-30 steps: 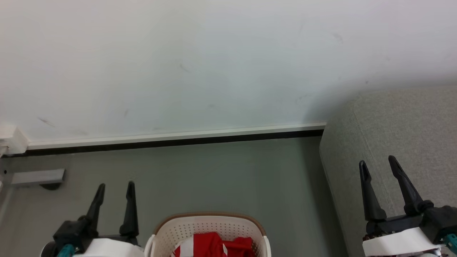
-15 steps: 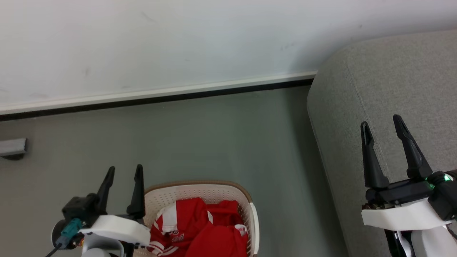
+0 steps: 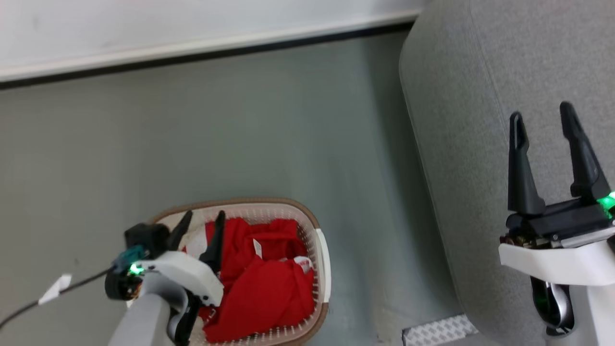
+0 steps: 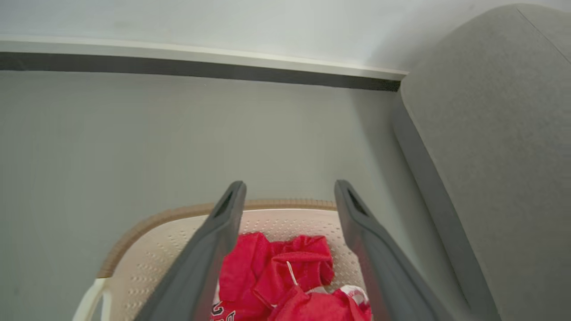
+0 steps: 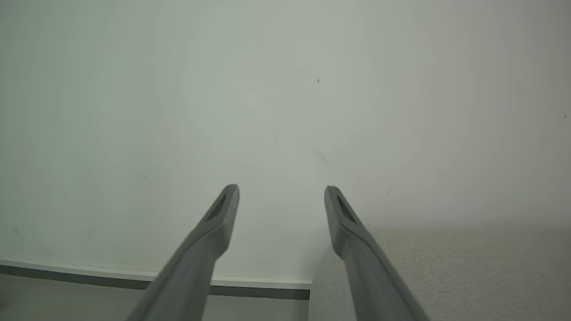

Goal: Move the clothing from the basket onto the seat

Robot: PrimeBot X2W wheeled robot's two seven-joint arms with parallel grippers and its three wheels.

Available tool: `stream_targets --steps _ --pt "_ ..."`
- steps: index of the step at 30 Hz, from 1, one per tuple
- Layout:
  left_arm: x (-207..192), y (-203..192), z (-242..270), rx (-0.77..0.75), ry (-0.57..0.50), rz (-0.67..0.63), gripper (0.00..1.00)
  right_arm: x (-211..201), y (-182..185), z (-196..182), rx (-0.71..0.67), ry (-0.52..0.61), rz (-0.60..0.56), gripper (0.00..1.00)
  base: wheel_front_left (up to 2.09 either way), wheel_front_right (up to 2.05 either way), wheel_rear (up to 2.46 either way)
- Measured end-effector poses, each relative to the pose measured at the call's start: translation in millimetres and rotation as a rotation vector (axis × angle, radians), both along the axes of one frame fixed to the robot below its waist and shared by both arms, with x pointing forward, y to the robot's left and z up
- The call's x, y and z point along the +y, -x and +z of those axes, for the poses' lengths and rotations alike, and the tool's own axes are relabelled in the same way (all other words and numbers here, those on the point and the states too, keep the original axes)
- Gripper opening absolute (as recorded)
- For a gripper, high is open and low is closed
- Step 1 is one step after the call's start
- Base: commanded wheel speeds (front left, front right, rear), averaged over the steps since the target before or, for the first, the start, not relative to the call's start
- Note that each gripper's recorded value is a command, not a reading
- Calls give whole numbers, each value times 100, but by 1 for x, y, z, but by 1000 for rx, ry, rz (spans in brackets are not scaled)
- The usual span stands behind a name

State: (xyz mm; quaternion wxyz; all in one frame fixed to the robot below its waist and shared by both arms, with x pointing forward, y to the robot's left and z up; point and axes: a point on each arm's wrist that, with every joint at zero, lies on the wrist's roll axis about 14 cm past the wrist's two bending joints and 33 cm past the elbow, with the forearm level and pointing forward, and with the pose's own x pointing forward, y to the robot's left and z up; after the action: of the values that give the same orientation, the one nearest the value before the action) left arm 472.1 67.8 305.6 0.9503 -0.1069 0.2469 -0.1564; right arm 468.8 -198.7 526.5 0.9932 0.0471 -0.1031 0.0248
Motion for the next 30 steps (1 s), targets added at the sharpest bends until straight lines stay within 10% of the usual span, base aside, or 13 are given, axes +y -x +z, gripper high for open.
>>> stream_targets --steps 18,30 --pt "-41 59 -141 611 -77 -323 100 -25 -26 -20 7 34 -62 100 0 0 0" --pt "-50 74 -190 763 -153 -514 100 -35 -38 -55 70 9 -80 100 0 0 0"
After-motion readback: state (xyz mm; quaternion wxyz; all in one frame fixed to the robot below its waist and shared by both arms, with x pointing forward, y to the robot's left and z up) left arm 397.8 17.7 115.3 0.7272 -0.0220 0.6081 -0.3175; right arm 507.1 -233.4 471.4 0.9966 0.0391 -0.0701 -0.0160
